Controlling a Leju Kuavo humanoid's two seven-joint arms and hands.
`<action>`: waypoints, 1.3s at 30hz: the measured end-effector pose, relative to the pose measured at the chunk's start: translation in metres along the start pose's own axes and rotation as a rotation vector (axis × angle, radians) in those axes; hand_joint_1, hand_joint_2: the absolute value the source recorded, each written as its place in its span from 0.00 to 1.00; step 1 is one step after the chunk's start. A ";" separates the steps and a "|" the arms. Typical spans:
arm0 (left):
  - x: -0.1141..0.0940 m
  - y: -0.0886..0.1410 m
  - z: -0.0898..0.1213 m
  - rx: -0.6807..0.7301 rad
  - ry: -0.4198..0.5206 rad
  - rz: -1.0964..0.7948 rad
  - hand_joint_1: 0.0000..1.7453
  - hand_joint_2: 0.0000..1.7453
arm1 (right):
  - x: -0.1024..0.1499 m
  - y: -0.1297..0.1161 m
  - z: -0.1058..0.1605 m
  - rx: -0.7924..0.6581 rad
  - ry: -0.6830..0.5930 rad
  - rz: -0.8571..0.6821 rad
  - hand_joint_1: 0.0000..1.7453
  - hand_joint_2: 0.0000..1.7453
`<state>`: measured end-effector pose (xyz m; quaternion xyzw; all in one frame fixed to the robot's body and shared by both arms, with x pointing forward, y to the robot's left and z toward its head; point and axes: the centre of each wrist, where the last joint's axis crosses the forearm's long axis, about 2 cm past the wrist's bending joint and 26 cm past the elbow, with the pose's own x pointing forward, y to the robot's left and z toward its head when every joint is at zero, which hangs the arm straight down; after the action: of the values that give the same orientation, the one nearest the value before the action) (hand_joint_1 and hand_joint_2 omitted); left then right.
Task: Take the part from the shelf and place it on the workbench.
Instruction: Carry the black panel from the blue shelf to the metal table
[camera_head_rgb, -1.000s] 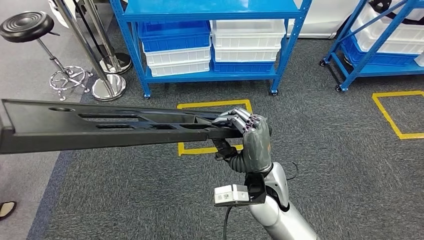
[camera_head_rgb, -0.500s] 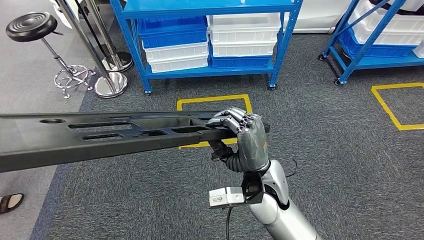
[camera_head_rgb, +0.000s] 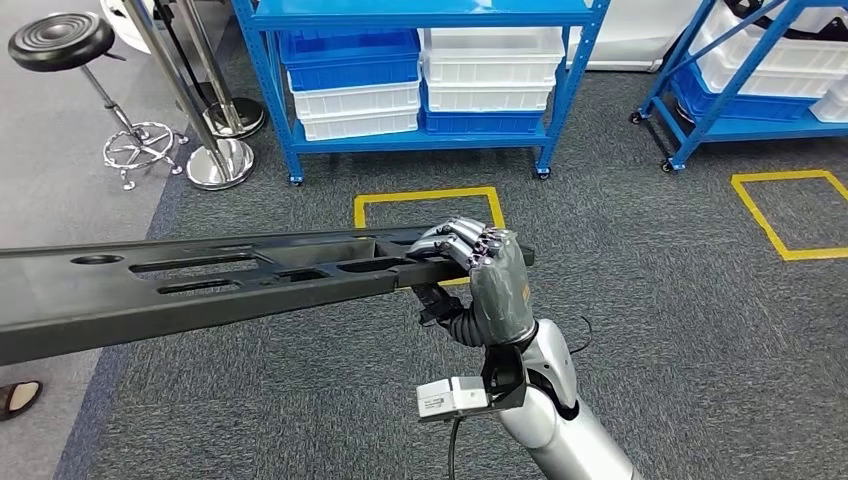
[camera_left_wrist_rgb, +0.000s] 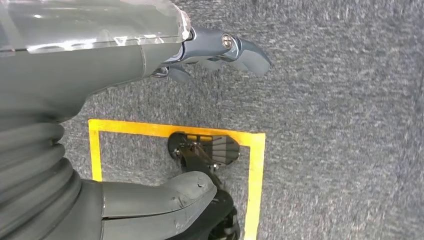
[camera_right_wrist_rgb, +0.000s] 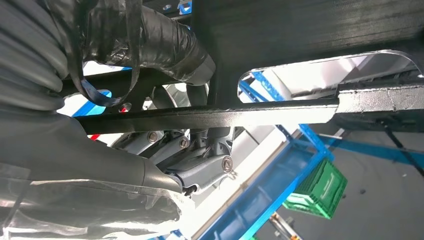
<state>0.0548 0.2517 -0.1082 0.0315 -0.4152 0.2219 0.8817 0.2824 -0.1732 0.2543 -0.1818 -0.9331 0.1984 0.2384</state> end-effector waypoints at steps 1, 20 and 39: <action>0.000 0.000 0.000 0.000 0.000 -0.002 0.00 1.00 | 0.000 0.000 0.000 0.002 0.001 -0.005 1.00 1.00; 0.000 0.001 0.000 -0.001 -0.002 -0.001 0.00 1.00 | 0.001 0.000 -0.002 0.010 -0.004 -0.023 1.00 1.00; 0.001 0.000 -0.001 -0.004 -0.003 -0.009 0.00 1.00 | 0.001 0.000 -0.002 0.011 -0.009 -0.025 1.00 1.00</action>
<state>0.0566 0.2526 -0.1080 0.0320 -0.4169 0.2168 0.8821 0.2829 -0.1723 0.2564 -0.1677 -0.9353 0.2015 0.2376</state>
